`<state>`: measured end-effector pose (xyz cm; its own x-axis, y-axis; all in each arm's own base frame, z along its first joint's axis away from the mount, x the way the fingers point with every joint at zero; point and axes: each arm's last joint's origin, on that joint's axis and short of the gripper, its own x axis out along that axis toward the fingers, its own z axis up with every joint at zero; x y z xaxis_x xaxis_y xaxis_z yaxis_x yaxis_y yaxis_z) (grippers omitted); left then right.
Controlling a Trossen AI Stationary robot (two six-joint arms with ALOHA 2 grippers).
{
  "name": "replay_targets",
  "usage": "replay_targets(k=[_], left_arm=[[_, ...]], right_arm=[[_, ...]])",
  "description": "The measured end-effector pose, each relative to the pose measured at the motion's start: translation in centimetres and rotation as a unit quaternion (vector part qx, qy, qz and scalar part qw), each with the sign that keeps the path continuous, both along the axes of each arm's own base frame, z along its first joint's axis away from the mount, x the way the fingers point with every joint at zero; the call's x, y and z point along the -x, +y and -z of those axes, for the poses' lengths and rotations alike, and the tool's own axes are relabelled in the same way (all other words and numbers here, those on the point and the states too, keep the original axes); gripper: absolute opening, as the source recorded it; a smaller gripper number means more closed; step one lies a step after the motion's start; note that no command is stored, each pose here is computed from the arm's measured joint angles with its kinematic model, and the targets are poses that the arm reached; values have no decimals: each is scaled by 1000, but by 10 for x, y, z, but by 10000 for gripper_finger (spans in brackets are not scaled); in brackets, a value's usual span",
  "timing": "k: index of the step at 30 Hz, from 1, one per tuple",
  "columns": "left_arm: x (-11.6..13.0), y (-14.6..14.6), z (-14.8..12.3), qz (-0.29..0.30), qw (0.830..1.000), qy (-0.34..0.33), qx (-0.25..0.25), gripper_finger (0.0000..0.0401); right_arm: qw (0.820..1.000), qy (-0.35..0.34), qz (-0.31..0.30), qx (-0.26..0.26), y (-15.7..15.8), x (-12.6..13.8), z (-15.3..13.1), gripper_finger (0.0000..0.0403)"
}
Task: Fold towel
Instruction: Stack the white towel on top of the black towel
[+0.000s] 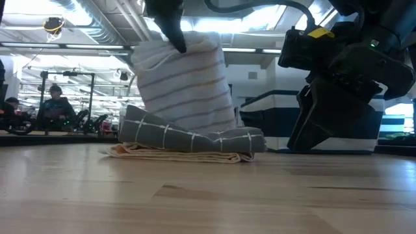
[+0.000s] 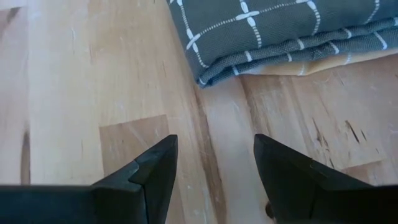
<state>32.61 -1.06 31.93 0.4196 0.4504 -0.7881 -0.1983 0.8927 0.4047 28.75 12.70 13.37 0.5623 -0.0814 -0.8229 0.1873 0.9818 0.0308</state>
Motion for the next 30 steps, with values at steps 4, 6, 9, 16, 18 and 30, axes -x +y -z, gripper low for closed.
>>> replay_targets(k=[4,6,9,16,18,30], left_arm=[[-3,-14,-4,-4,999,-41,16,12],[-3,-20,-2,-9,999,-42,24,15],[-6,-27,7,-5,999,-24,25,14],[-22,-37,37,-10,998,16,59,22],[-27,-40,45,-16,997,21,72,26],[-44,-57,70,-1,991,18,131,63]], right_arm=[[1000,0,0,0,0,0,0,216],[1000,-1,0,0,0,0,0,216],[1000,-1,1,1,0,0,0,216],[1000,-2,2,3,0,0,0,216],[1000,-2,2,3,0,0,0,216],[1000,-1,1,4,0,0,0,216]])
